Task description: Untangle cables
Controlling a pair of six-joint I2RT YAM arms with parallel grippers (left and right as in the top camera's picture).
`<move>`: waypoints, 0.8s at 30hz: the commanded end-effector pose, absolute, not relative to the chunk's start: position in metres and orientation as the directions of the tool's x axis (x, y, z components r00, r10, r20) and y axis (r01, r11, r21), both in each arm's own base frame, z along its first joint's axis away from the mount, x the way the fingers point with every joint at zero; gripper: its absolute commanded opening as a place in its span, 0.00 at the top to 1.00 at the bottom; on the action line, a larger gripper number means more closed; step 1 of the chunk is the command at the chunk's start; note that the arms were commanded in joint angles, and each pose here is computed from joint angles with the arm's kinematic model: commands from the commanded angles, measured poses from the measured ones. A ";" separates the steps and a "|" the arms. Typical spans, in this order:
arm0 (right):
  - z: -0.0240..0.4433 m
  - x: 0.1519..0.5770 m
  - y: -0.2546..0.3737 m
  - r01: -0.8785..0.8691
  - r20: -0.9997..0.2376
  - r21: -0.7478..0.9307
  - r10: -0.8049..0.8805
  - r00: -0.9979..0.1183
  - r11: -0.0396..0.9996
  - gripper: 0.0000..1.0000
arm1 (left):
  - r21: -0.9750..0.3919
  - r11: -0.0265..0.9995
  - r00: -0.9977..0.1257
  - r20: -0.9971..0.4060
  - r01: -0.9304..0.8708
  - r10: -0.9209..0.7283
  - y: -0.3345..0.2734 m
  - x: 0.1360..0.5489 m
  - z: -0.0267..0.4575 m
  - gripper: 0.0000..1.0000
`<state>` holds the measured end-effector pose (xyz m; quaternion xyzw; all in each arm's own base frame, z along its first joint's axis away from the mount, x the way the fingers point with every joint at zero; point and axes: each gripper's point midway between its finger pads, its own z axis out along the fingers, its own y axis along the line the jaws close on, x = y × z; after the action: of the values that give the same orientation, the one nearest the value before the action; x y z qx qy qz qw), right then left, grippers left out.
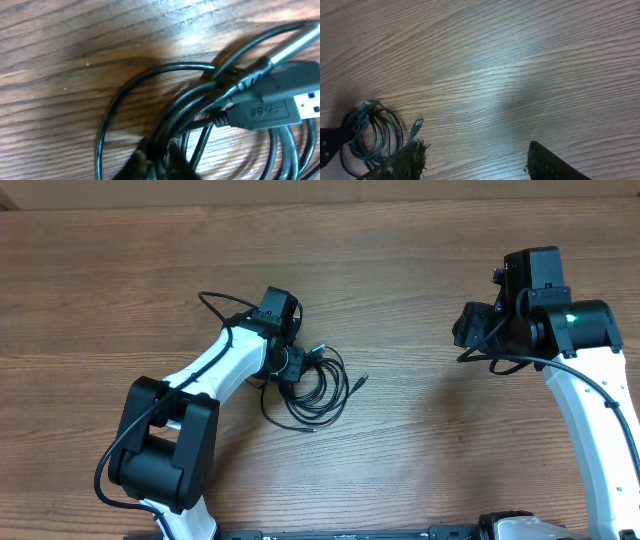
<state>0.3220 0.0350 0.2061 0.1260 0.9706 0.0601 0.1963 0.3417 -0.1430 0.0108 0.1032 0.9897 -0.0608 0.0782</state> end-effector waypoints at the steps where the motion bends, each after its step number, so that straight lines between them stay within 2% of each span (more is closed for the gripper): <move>1: 0.210 0.324 0.033 0.218 -0.381 0.159 0.263 -0.887 0.963 0.36 | -0.150 0.962 -0.968 -0.148 0.227 0.205 -0.151 0.337 0.007 0.96; 3: 0.210 0.324 0.033 0.218 -0.380 0.159 0.263 -0.887 0.963 0.35 | -0.177 0.957 -0.967 -0.150 0.230 0.205 -0.157 0.339 0.014 0.96; 5: 0.210 0.324 0.033 0.218 -0.380 0.159 0.263 -0.887 0.963 0.30 | -0.220 0.946 -0.965 -0.161 0.239 0.206 -0.167 0.345 0.033 0.96; 11: 0.211 0.323 0.046 0.187 -0.359 0.224 0.259 -0.897 0.957 0.21 | -0.401 0.848 -0.928 -0.276 0.347 0.249 -0.211 0.369 0.131 0.96; 17: 0.220 0.319 0.086 -0.011 -0.346 0.389 0.135 -0.928 0.921 0.21 | -0.518 0.739 -0.892 -0.373 0.430 0.256 -0.240 0.375 0.202 0.96; 24: 0.234 0.322 0.113 -0.135 -0.387 0.482 0.073 -0.919 0.865 0.21 | -0.662 0.572 -0.873 -0.411 0.483 0.262 -0.268 0.364 0.233 0.96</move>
<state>0.3221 0.0948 0.2224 0.0195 0.9564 0.2183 0.1930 0.3757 -0.2463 0.1991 0.1774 0.9175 -0.3316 0.1293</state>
